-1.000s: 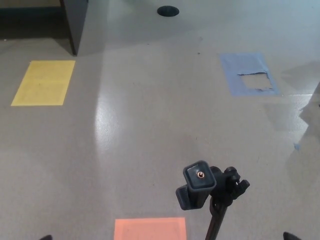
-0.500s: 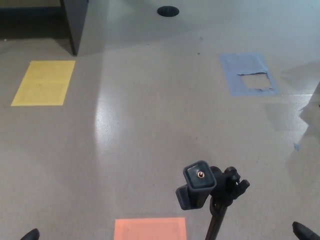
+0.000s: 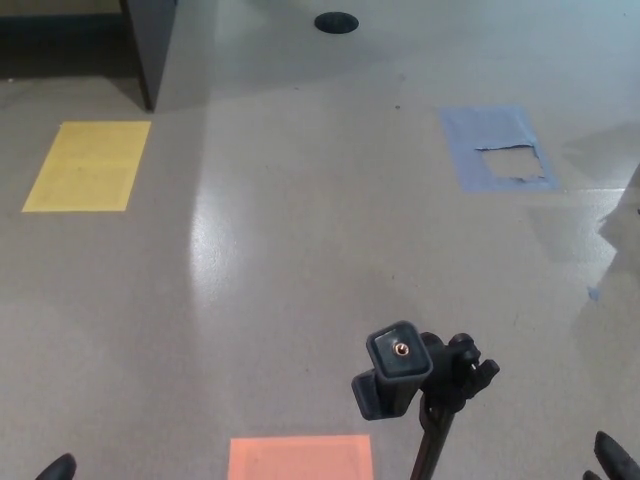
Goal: A phone stand is kept on the floor and the robot uses both its hands to grab it and uses its left hand to extend the phone stand by pulling it upwards
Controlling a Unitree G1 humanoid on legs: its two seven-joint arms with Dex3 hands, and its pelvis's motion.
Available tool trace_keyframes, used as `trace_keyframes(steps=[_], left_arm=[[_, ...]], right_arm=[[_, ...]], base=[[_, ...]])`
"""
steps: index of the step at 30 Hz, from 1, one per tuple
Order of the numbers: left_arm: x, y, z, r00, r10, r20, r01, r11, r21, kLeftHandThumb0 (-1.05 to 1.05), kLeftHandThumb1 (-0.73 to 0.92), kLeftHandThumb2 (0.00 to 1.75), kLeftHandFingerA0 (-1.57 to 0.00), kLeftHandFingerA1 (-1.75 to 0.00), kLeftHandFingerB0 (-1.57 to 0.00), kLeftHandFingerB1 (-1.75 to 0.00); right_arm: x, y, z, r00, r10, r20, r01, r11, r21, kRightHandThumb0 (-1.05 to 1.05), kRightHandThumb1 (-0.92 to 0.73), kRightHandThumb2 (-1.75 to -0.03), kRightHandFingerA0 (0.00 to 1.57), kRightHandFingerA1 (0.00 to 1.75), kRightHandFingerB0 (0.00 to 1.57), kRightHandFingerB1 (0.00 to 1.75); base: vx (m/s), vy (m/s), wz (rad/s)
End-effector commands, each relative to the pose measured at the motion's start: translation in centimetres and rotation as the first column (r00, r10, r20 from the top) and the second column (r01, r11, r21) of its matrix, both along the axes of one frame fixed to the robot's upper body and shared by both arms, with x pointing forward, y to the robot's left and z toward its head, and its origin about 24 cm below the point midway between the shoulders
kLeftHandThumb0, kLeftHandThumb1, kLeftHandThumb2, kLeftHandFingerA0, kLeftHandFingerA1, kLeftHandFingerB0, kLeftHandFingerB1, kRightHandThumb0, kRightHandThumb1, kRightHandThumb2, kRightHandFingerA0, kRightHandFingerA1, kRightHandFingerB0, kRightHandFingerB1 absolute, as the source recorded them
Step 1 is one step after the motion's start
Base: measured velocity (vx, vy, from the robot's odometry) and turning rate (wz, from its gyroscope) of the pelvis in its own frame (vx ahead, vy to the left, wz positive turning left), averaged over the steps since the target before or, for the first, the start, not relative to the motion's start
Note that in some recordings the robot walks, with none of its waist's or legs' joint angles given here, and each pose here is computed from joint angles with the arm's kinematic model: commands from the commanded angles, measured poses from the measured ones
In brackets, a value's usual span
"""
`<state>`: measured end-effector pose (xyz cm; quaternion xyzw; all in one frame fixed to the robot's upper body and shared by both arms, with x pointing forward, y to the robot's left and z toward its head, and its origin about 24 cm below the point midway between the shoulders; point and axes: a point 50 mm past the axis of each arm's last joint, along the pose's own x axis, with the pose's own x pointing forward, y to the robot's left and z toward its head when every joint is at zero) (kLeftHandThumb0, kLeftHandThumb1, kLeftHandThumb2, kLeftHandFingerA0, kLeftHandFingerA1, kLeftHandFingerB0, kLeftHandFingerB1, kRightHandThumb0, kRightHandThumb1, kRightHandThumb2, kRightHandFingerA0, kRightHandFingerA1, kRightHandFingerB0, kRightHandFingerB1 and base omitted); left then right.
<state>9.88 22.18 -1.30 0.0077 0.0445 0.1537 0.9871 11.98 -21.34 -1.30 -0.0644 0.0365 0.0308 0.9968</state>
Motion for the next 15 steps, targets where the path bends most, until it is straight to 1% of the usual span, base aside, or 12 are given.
trace_keyframes(steps=[1,3,5,8,9,10,11,12,13,15], left_arm=[[0.0,-0.2,0.5,0.998,0.001,0.058,0.000,1.000,-0.020,-0.58,0.40,0.53,-0.33,-0.34,-0.32,-0.31],[0.2,-0.7,1.0,0.997,-0.011,0.077,0.013,1.000,-0.017,-0.59,0.40,0.53,-0.30,-0.33,-0.32,-0.31],[0.6,-1.5,1.7,0.993,-0.040,0.115,0.041,0.999,-0.006,-0.61,0.40,0.54,-0.31,-0.34,-0.30,-0.30],[1.2,-2.5,2.5,0.982,-0.066,0.179,0.073,0.997,-0.029,-0.72,0.38,0.54,-0.32,-0.34,-0.32,-0.31],[1.4,-3.1,2.9,0.977,-0.078,0.196,0.091,0.994,-0.058,-0.70,0.39,0.76,-0.30,-0.38,-0.30,-0.36],[2.0,-4.2,3.9,0.962,-0.114,0.247,0.139,0.987,-0.085,-0.81,0.38,0.54,-0.29,-0.34,-0.31,-0.31],[2.1,-4.6,4.2,0.956,-0.127,0.266,0.156,0.984,-0.091,-0.81,0.38,0.54,-0.29,-0.34,-0.31,-0.31],[2.4,-4.9,4.6,0.949,-0.144,0.280,0.171,0.983,-0.072,-0.87,0.41,0.54,-0.30,-0.33,-0.31,-0.30],[2.6,-5.2,5.0,0.944,-0.158,0.290,0.185,0.980,-0.067,-0.88,0.42,0.54,-0.27,-0.32,-0.30,-0.30],[2.9,-5.9,5.7,0.930,-0.188,0.317,0.219,0.974,-0.062,-0.86,0.41,0.54,-0.26,-0.32,-0.28,-0.30]], right_arm=[[0.0,-0.2,0.1,1.000,0.001,-0.024,-0.003,0.995,-0.099,-0.86,-0.48,-0.88,0.00,0.00,0.00,0.05],[0.3,-0.1,0.1,1.000,0.001,-0.019,-0.003,0.995,-0.097,-0.85,-0.48,-0.87,0.00,0.00,0.00,0.07],[0.7,0.1,0.3,1.000,0.005,-0.014,-0.006,0.994,-0.111,-0.85,-0.48,-0.87,0.00,0.00,0.00,0.07],[1.1,0.2,0.5,1.000,0.013,-0.014,-0.014,0.995,-0.098,-0.84,-0.47,-0.86,0.00,0.00,0.00,0.09],[1.3,0.2,0.5,1.000,0.016,-0.010,-0.017,0.996,-0.086,-0.83,-0.47,-0.86,0.00,0.00,0.00,0.07],[1.7,0.2,0.7,1.000,0.027,-0.004,-0.027,0.994,-0.107,-0.85,-0.49,-0.86,0.00,0.00,0.00,0.04],[1.8,0.2,0.7,1.000,0.031,-0.003,-0.031,0.993,-0.117,-0.85,-0.49,-0.86,0.00,0.00,0.00,0.04],[1.9,0.2,0.9,0.999,0.041,0.004,-0.041,0.990,-0.138,-0.86,-0.51,-0.86,0.00,0.00,0.00,0.03],[2.1,0.2,0.9,0.999,0.046,0.006,-0.045,0.987,-0.151,-0.86,-0.51,-0.86,0.00,0.00,0.00,0.05],[2.2,0.2,1.2,0.998,0.055,0.009,-0.053,0.982,-0.181,-0.87,-0.51,-0.86,0.00,0.00,0.00,0.06]], base=[[0.00,0.000,0.00],[0.00,0.000,0.00],[0.00,0.000,0.00],[0.00,0.000,0.00],[0.00,0.000,0.00],[0.00,0.000,0.00],[0.00,0.000,0.00],[0.00,0.000,0.00],[0.00,0.000,0.00],[0.00,0.000,0.00]])
